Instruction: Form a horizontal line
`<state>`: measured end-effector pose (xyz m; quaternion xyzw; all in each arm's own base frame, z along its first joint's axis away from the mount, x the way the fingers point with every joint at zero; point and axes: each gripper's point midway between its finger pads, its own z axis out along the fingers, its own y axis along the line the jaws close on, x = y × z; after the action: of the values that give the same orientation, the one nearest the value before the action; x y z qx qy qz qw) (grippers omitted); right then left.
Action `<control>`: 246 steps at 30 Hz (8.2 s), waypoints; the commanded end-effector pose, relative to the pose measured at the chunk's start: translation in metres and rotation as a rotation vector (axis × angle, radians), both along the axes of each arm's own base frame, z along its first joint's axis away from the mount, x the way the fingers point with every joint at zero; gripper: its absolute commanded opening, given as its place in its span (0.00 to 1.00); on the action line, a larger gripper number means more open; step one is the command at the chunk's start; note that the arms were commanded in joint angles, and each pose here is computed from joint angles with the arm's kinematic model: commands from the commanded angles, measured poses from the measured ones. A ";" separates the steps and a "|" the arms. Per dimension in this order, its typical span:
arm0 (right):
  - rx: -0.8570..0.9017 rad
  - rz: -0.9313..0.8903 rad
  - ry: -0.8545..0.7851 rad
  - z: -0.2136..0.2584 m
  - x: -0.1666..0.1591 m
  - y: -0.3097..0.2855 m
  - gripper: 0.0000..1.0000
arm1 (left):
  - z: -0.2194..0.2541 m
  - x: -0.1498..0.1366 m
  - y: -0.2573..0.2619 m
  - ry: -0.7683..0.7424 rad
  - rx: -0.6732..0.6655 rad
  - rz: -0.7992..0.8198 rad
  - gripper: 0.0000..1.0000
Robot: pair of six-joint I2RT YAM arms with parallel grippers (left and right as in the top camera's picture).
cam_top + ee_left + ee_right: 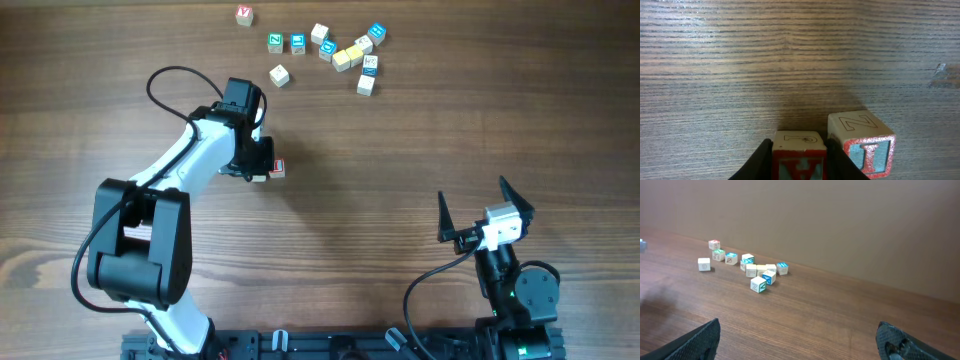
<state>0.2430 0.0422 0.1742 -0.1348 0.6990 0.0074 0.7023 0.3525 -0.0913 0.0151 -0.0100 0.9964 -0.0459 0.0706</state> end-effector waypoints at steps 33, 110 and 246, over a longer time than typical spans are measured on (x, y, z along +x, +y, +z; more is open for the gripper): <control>-0.001 -0.019 -0.008 0.001 0.000 -0.004 1.00 | 0.011 0.046 0.031 -0.206 0.118 0.186 0.10; -0.001 -0.019 -0.008 0.001 0.000 -0.004 1.00 | 0.007 0.044 -0.066 -0.215 -0.126 0.039 0.04; -0.002 -0.019 -0.008 0.001 0.000 -0.004 1.00 | -0.001 -0.055 -0.012 0.104 -0.010 0.176 0.04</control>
<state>0.2430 0.0422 0.1742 -0.1348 0.6988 0.0073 0.7024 0.2953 -0.0989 0.0164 -0.0985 0.9945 -0.0339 0.0142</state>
